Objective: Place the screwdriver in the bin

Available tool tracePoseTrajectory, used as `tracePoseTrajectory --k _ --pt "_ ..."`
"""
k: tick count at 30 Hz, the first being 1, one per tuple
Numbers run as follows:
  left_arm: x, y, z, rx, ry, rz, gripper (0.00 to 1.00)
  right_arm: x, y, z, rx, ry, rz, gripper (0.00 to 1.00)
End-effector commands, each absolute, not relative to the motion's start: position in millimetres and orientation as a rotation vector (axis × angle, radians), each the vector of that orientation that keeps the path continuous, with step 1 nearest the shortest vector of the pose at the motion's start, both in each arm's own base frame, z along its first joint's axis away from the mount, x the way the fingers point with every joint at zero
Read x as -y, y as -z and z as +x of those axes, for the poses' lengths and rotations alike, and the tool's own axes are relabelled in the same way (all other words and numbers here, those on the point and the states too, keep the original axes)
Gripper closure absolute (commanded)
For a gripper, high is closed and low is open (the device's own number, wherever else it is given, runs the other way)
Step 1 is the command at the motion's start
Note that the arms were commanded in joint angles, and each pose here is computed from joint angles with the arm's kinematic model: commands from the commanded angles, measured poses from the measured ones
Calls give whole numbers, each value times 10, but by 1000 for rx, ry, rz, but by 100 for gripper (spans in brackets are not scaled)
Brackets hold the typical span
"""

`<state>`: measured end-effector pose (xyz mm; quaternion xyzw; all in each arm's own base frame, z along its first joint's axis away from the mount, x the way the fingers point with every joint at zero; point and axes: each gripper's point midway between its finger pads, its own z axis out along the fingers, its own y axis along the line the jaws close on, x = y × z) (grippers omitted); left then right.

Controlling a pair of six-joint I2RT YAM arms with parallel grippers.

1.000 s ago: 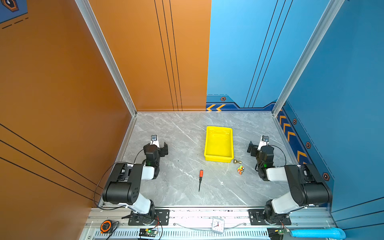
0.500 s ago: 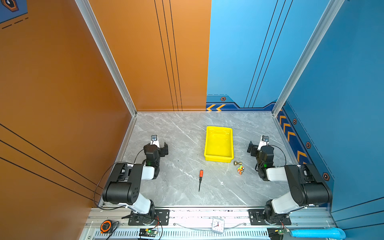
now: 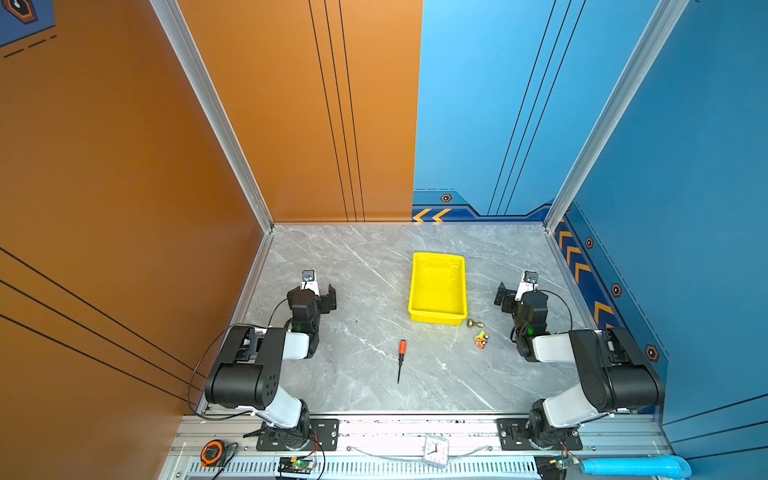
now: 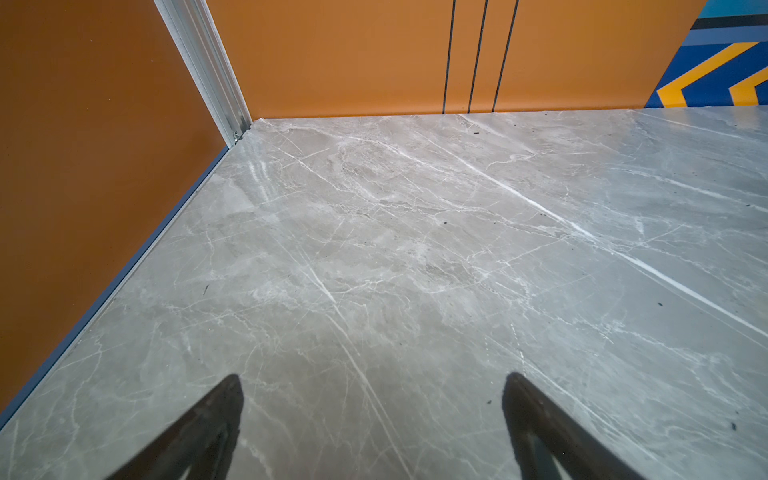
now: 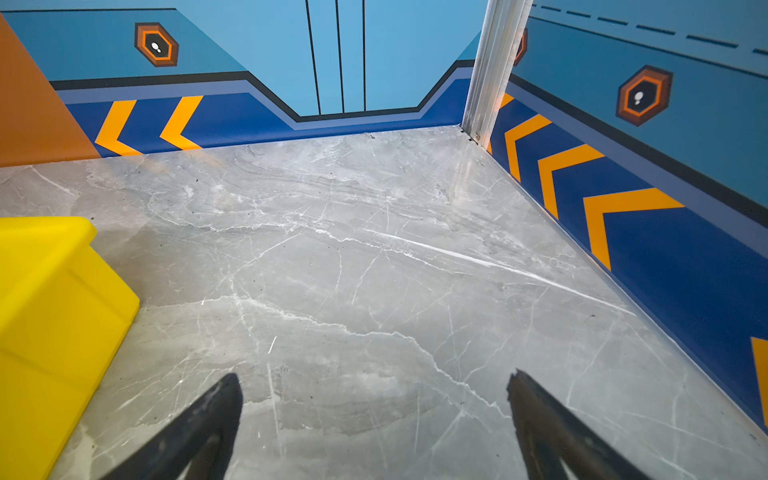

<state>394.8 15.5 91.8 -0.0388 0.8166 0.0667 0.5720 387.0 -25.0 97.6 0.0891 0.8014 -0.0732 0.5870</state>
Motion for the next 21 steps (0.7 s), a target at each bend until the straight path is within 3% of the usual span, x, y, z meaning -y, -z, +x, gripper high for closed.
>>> tracePoseTrajectory --k 1,21 --pt "-141 -907 3960 -1915 -151 -68 2 249 -944 3903 -1887 172 194 0" --pt "-202 -964 3938 -1904 -181 -105 2 211 -1018 3886 -1877 182 174 0"
